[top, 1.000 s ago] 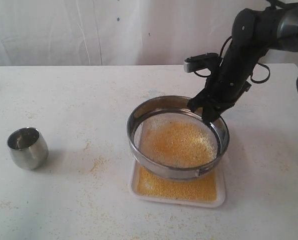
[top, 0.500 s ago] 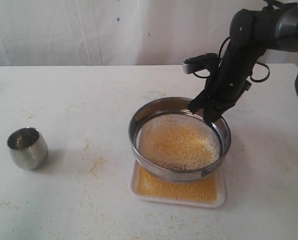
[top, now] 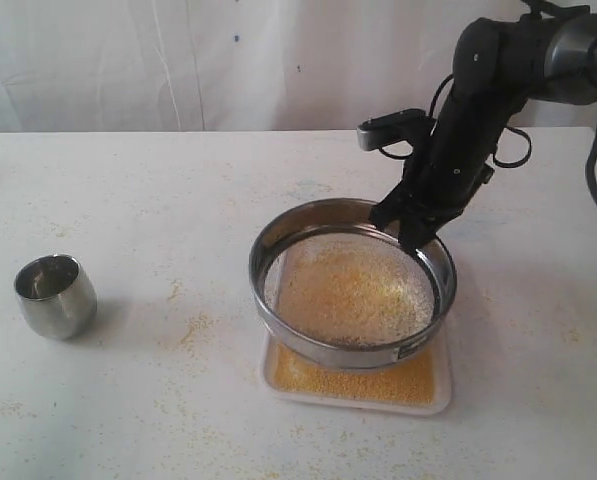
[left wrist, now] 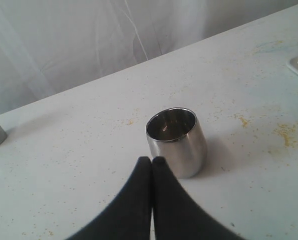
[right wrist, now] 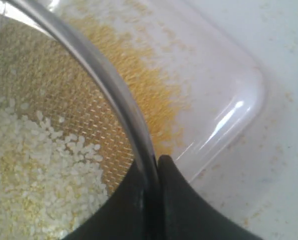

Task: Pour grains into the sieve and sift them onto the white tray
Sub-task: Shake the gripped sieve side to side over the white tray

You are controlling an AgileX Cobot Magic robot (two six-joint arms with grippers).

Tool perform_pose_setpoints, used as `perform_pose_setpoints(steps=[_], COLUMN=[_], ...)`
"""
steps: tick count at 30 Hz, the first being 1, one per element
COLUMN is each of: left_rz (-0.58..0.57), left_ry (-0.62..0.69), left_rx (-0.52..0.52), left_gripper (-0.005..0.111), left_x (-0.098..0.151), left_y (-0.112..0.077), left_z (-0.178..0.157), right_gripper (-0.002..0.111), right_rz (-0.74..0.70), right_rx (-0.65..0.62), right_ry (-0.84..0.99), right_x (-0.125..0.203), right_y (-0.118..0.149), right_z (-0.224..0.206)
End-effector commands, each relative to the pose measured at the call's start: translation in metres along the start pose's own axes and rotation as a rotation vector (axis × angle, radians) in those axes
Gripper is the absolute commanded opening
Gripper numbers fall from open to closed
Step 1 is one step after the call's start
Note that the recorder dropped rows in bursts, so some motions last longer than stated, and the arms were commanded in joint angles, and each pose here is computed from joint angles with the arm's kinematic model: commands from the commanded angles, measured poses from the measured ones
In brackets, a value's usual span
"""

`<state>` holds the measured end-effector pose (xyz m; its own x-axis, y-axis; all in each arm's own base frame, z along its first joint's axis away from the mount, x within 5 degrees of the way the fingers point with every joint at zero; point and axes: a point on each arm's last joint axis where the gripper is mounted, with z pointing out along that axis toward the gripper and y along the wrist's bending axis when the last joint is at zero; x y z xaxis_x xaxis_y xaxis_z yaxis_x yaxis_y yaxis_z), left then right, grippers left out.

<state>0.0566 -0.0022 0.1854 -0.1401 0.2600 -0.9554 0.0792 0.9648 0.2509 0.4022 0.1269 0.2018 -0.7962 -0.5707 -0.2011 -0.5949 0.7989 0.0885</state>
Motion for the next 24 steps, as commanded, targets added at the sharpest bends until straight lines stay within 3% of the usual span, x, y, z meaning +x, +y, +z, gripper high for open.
perform_pose_setpoints(steps=[1, 2, 5, 6, 8, 9, 10, 11, 13, 15, 17, 18, 21, 22, 24], left_rz=[-0.006, -0.006, -0.006, -0.006, -0.006, -0.006, -0.006, -0.006, -0.006, -0.006, -0.006, -0.006, -0.006, -0.006, -0.006], left_ry=[0.001, 0.001, 0.001, 0.001, 0.001, 0.001, 0.001, 0.001, 0.001, 0.001, 0.001, 0.001, 0.001, 0.001, 0.001], left_rx=[-0.001, -0.001, -0.001, -0.001, -0.001, -0.001, -0.001, -0.001, -0.001, -0.001, -0.001, -0.001, -0.001, -0.001, -0.001], left_gripper=[0.000, 0.000, 0.000, 0.000, 0.000, 0.000, 0.000, 0.000, 0.000, 0.000, 0.000, 0.000, 0.000, 0.000, 0.000], left_x=[0.001, 0.001, 0.001, 0.001, 0.001, 0.001, 0.001, 0.001, 0.001, 0.001, 0.001, 0.001, 0.001, 0.001, 0.001], left_y=[0.000, 0.000, 0.000, 0.000, 0.000, 0.000, 0.000, 0.000, 0.000, 0.000, 0.000, 0.000, 0.000, 0.000, 0.000], left_z=[0.000, 0.000, 0.000, 0.000, 0.000, 0.000, 0.000, 0.000, 0.000, 0.000, 0.000, 0.000, 0.000, 0.000, 0.000], right_gripper=[0.000, 0.000, 0.000, 0.000, 0.000, 0.000, 0.000, 0.000, 0.000, 0.000, 0.000, 0.000, 0.000, 0.000, 0.000], right_rz=[0.312, 0.283, -0.125, -0.079, 0.205, 0.301, 0.271, 0.107, -0.090, -0.007, 0.244, 0.247, -0.066, -0.047, 0.166], right_rx=[0.111, 0.065, -0.135, -0.093, 0.075, 0.096, 0.082, 0.021, -0.058, 0.037, 0.138, 0.132, -0.017, 0.005, 0.107], right_ry=[-0.081, -0.066, -0.008, -0.012, -0.066, -0.070, -0.054, -0.026, 0.010, -0.012, -0.044, -0.037, 0.023, 0.024, -0.023], right_x=[-0.005, -0.004, 0.000, -0.001, -0.004, -0.004, -0.003, -0.002, 0.001, -0.001, -0.001, -0.001, 0.003, 0.003, 0.001], right_y=[-0.011, -0.007, 0.015, 0.011, -0.008, -0.010, -0.008, 0.000, 0.009, 0.000, -0.012, -0.012, 0.003, 0.001, -0.013], right_z=[-0.008, -0.007, -0.007, -0.007, -0.008, -0.008, -0.008, -0.007, -0.007, -0.007, -0.009, -0.008, -0.008, -0.007, -0.009])
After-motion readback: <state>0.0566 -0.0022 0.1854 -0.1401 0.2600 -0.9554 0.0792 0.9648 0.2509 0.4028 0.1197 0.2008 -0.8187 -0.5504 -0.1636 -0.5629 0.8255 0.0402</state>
